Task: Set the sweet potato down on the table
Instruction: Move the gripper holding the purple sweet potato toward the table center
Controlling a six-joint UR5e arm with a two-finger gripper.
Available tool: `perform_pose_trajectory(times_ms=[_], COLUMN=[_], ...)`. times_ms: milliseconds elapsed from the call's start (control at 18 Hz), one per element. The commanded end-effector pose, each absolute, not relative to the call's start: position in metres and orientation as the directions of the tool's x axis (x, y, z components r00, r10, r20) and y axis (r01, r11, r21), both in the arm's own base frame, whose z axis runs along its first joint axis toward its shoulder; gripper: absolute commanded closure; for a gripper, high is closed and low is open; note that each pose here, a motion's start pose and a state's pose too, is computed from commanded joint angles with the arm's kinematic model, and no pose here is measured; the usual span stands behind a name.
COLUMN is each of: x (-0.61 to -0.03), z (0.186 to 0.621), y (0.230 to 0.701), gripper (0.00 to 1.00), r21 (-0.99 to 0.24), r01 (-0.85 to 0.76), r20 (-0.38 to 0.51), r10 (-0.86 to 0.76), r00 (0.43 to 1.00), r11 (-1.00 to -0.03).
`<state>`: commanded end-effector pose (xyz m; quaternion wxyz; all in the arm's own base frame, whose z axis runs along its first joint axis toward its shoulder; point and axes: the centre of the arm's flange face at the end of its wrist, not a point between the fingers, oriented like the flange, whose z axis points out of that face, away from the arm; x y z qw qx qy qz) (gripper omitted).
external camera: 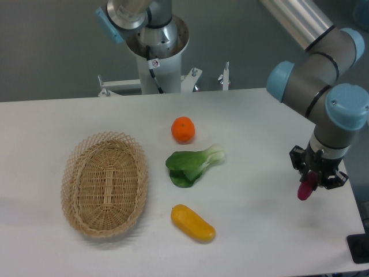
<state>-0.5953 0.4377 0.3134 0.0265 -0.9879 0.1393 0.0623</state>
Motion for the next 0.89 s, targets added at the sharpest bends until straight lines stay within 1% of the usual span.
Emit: perform_pose_trajectory(times_ms=[278,722,889], x=[-0.571,-0.506,-0.486], z=[0.309,0.299,0.286], y=[0.470,0.531,0.539], gripper=[0.81,0.81,0.81], r21=[-0.043,-0.052,-0.041], r01=[-0.222,-0.214,-0.230], r20=[-0.121,-0.099,-0.079], r10=[-0.215,-0.208,-0.226], r00=[0.969,0.973,0.971], r11=[-0.974,-0.975,-0.972])
